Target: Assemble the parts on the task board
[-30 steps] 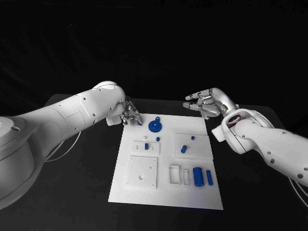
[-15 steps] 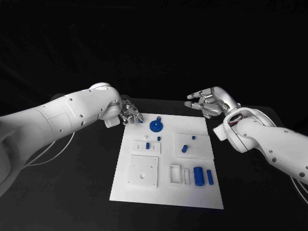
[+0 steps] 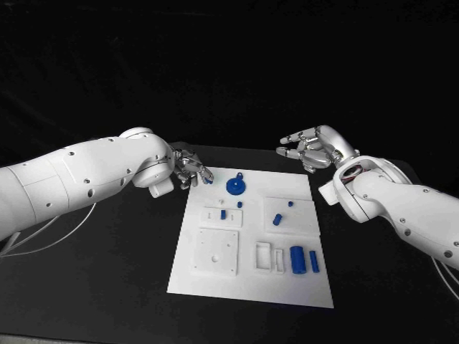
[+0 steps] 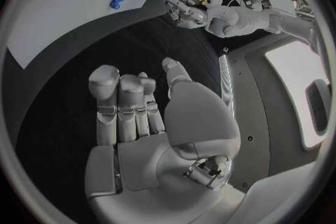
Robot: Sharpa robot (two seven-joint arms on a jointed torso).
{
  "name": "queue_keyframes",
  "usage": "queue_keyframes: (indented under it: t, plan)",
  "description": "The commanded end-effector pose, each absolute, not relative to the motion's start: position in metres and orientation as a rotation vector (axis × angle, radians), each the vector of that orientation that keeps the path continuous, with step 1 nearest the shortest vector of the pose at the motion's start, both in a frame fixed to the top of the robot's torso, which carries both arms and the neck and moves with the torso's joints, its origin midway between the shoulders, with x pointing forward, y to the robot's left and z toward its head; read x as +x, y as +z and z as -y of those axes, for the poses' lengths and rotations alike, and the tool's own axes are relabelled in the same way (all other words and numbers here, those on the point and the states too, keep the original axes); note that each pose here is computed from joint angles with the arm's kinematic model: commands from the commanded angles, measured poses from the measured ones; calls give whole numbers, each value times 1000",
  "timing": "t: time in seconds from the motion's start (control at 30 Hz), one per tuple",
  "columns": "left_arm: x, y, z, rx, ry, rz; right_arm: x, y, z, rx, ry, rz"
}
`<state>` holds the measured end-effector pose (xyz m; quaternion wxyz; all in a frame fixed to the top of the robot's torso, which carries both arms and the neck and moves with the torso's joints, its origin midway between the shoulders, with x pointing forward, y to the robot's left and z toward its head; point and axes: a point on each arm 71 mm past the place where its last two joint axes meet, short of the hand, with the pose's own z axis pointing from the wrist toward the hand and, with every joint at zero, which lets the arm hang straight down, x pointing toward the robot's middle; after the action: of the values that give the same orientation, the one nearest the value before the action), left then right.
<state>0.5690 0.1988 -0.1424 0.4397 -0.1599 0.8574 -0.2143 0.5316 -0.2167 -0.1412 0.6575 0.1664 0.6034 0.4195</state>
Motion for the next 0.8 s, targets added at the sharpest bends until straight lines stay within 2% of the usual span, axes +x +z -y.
queue_keyframes:
  t: [0.03,0.33,0.8]
  plan:
    - [564,-142,-198,-410,-500,-2061,531,-144,216,378,958,-1382]
    - [543,-159,-195,-365,-461,-2060,531,-148,217,384,956,-1391]
    - [527,-191,-187,-328,-431,-2101,531,-150,217,385,956,-1395]
